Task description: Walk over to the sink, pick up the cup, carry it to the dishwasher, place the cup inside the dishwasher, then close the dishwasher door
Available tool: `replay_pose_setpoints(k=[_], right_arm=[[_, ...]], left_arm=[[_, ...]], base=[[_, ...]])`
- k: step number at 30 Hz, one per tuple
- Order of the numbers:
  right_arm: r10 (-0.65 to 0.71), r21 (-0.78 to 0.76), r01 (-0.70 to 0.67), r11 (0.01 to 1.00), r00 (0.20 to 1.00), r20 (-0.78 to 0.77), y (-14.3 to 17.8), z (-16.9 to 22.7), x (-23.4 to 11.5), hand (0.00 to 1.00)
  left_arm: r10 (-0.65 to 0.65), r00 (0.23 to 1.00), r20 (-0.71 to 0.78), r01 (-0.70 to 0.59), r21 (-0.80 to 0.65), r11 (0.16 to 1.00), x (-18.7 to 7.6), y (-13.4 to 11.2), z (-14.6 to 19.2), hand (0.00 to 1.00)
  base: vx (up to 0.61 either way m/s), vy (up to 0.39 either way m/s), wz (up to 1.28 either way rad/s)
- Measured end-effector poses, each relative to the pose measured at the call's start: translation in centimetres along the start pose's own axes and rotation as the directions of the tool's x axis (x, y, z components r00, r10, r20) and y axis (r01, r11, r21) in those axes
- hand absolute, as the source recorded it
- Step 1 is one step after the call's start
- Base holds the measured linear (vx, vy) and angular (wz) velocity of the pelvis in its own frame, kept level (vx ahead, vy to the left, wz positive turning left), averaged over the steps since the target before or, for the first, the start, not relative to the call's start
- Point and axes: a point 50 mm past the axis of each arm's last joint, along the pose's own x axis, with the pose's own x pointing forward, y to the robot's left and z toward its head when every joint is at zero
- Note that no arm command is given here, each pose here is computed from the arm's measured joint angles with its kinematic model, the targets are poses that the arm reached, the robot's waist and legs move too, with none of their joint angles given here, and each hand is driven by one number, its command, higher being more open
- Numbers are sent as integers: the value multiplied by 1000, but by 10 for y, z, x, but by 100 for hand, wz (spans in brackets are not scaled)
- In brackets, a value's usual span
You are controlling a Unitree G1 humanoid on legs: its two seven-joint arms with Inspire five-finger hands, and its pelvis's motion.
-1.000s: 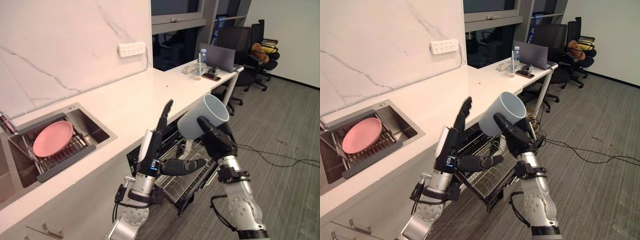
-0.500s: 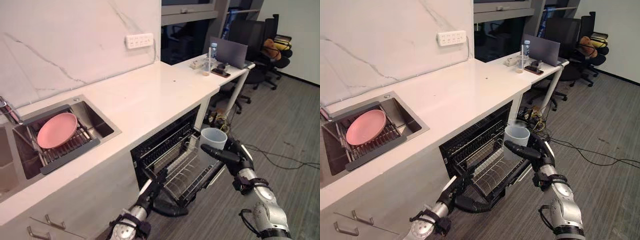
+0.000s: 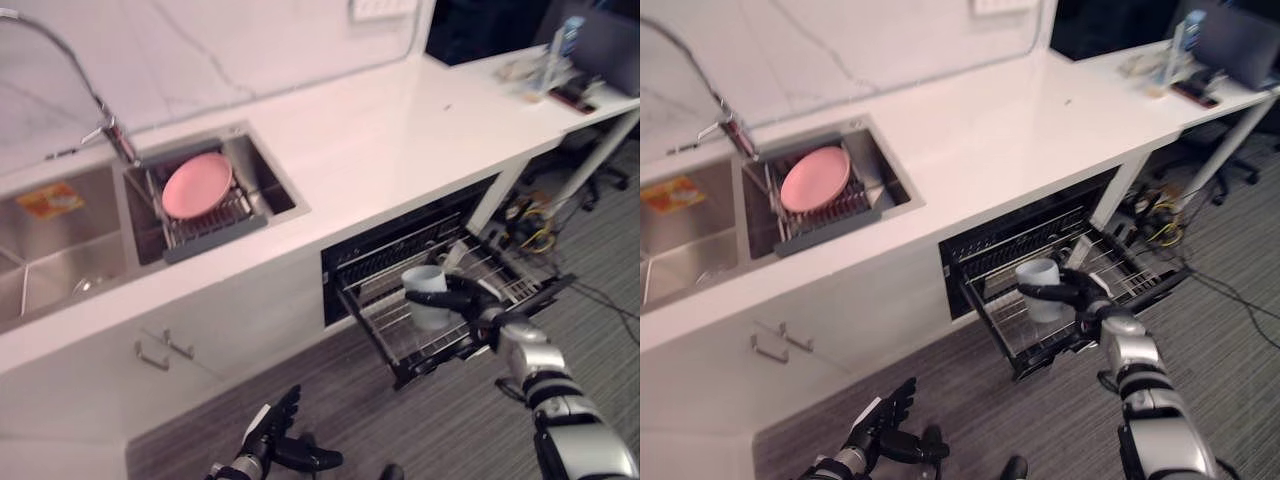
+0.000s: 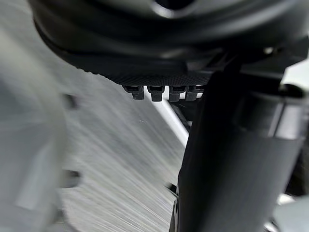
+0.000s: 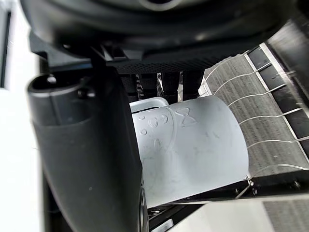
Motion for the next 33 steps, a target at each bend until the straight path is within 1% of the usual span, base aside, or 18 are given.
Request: replay_pose_setpoints(k=[3, 5, 9, 14, 19, 22, 23, 33], right_arm=[[-27, -12, 28, 1000, 997, 67, -9, 38, 3, 0], [-41, -47, 46, 998, 992, 116, -14, 68, 4, 0], [-47, -63, 56, 996, 990, 136, -14, 89, 5, 0], [-42, -75, 50, 996, 993, 107, -15, 99, 5, 0], [-26, -58, 28, 998, 999, 22, -18, 86, 7, 0], [-22, -62, 22, 998, 1000, 6, -19, 83, 7, 0], [-21, -61, 21, 998, 1000, 2, -19, 82, 7, 100], [0, -49, 0, 999, 1000, 11, -12, 83, 9, 100]], left_arm=[[59, 998, 33, -60, 25, 998, 8, 10, 11, 100], [104, 990, 93, -107, 35, 994, 15, 19, 27, 100], [165, 974, 154, -172, 29, 985, 18, 30, 39, 100], [201, 971, 127, -206, 29, 978, 21, 35, 33, 100], [207, 973, 102, -211, 29, 977, 22, 36, 28, 100], [202, 972, 120, -206, 23, 978, 26, 34, 34, 100], [201, 972, 123, -206, 23, 978, 27, 34, 35, 100], [199, 973, 116, -202, 15, 979, 28, 34, 36, 100]], base=[[-14, 24, 12], [-3, 15, 6], [17, 4, 5], [34, -2, 1], [66, -4, 8], [53, -4, 11], [21, -1, 10], [30, -11, 0]])
